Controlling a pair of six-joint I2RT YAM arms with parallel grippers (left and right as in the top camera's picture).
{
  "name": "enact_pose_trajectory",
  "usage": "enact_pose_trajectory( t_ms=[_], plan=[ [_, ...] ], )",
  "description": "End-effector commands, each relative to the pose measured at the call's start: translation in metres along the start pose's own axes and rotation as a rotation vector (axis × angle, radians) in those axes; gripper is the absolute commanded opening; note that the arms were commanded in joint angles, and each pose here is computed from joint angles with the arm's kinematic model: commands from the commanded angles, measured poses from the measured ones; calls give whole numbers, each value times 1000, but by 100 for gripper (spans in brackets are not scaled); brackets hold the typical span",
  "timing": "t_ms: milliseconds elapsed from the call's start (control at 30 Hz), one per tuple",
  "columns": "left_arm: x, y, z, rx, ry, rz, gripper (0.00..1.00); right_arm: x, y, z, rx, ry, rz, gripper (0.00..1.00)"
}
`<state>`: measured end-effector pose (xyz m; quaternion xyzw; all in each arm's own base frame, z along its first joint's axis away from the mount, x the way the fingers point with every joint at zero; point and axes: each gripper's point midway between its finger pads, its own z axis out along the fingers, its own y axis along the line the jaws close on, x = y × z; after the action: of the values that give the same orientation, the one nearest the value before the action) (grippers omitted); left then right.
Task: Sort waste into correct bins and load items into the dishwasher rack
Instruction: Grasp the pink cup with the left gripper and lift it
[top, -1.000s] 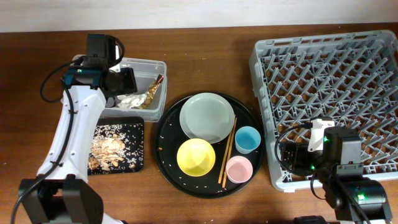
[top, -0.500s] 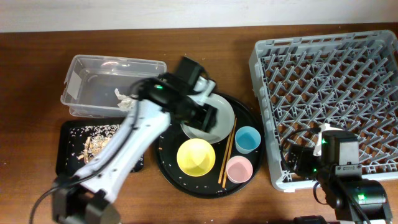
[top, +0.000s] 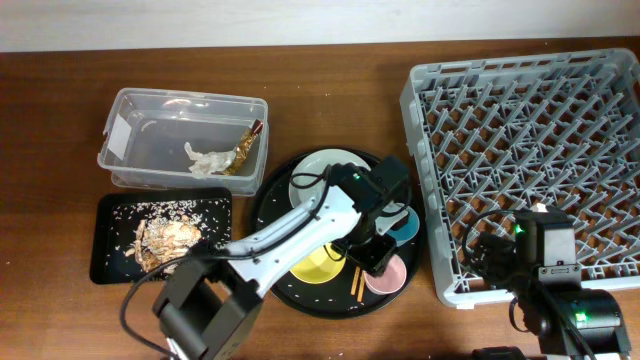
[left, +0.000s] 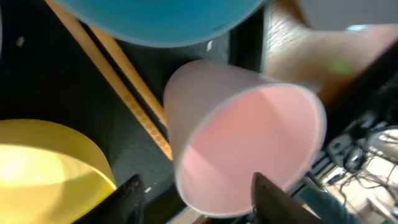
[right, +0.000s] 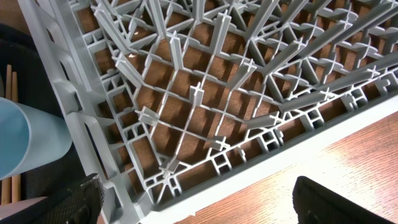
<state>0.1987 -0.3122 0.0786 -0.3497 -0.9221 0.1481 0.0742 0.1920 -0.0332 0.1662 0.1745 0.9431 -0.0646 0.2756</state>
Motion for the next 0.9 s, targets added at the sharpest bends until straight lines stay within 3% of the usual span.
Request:
enact_pose_trajectory(
  t_ms=[0,133,267,433,500,600,667,867],
  plan=[
    [7,13,21,-42,54,-7,34,-6,-2,-5,14,-24,17,98],
    [2,18,19,-73,31,-1,0,-6,-2,-5,14,-24,17,98],
    [3,28,-3,-71,0,-36,0,-6,-2,-5,14,-24,13,98],
    [1,68,-107,-57,-280,-156,0,-9,6,-5,-32,-28,16,98],
    [1,94,-144,-12,-407,-239,0,-17,38,-7,-203,-46,-53,98],
    [-14,101,-196,368,-621,-193,0,-19,124,-34,-712,-63,-320,98],
    [-15,104,-222,591,-725,-106,0,-12,153,-50,-928,-52,-414,98],
    [-30,92,-214,875,-697,-71,0,-14,196,-82,-1360,-87,-550,98]
  ],
)
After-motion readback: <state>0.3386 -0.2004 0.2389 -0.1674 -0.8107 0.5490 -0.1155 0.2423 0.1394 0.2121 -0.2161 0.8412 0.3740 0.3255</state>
